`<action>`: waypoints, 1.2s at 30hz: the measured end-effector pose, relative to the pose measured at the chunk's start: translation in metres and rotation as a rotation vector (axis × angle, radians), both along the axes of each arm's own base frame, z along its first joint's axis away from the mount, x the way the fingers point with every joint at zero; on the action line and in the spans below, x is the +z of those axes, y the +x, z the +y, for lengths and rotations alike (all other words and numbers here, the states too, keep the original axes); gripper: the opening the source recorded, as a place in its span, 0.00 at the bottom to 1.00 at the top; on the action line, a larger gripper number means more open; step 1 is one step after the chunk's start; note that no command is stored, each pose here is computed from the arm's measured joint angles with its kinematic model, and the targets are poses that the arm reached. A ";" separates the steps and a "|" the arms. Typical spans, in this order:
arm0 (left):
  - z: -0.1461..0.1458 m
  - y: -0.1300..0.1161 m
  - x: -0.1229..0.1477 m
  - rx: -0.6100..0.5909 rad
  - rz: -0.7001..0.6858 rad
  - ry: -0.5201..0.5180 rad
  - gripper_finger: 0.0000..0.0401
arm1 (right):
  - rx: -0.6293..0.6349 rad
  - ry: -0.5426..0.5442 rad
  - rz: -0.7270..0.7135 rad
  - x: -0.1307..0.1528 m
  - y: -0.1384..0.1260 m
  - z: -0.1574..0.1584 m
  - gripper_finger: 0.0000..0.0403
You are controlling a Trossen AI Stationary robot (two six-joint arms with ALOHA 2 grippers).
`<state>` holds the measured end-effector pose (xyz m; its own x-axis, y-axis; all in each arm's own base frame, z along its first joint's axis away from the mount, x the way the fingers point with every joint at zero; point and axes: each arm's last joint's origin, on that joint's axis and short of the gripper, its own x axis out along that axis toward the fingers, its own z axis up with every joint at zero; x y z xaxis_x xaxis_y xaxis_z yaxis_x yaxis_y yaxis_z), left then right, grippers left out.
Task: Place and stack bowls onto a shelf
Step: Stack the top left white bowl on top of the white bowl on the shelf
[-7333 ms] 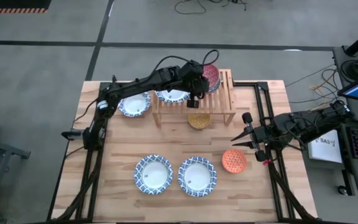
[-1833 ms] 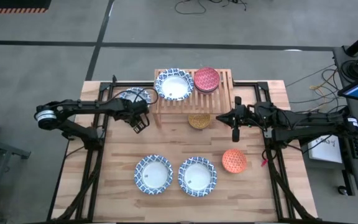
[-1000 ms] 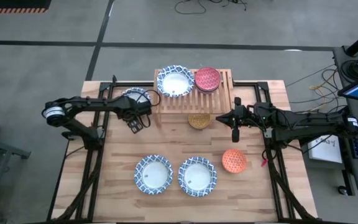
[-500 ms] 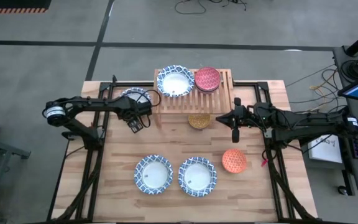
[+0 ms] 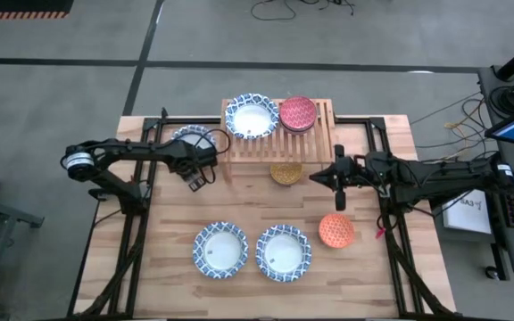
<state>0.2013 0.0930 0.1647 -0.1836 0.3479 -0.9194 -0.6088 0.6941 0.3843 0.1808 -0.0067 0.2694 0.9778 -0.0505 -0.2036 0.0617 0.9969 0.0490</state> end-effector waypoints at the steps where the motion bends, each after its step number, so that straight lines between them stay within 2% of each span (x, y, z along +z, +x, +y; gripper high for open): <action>1: 0.000 -0.001 0.000 0.005 0.006 -0.003 0.10 | 0.005 0.000 0.000 0.000 0.000 0.001 0.02; 4: -0.002 -0.004 0.001 0.029 0.018 -0.024 0.02 | 0.014 0.000 0.000 0.000 0.000 0.003 0.02; 10: -0.014 -0.013 0.012 0.067 0.062 -0.043 0.00 | 0.017 -0.002 0.000 0.000 0.000 0.003 0.02; 12: -0.021 -0.015 0.018 0.055 0.063 -0.087 0.00 | 0.017 -0.003 0.000 0.000 0.000 0.003 0.02; 15: -0.036 -0.016 0.027 -0.050 0.005 -0.251 0.00 | 0.017 -0.002 0.000 0.000 0.000 0.003 0.02; 17: -0.044 -0.016 0.032 -0.149 -0.028 -0.294 0.00 | 0.017 -0.003 0.000 0.000 0.000 0.003 0.02; 20: -0.048 -0.020 0.039 -0.247 0.001 -0.153 0.00 | 0.018 -0.009 0.000 0.000 0.000 0.003 0.02; 22: -0.048 -0.022 0.044 -0.265 0.024 -0.052 0.00 | 0.019 -0.015 0.001 0.000 0.000 0.003 0.02; 23: -0.048 -0.023 0.045 -0.266 0.021 -0.033 0.00 | 0.019 -0.016 0.001 0.000 0.000 0.003 0.02; 29: -0.048 -0.023 0.045 -0.268 -0.004 -0.026 0.06 | 0.022 -0.028 0.001 0.000 0.000 0.003 0.02; 31: -0.047 -0.020 0.041 -0.267 -0.031 -0.018 0.11 | 0.022 -0.029 0.002 0.000 0.000 0.003 0.02; 36: -0.047 -0.018 0.034 -0.267 0.005 -0.025 0.27 | 0.025 -0.037 0.004 0.000 0.000 0.003 0.02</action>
<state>0.1835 0.0463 0.1987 -0.0927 0.3619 -0.9276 -0.4014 0.8390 0.3674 0.1812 -0.0034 0.2691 0.9780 -0.0334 -0.2058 0.0367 0.9992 0.0123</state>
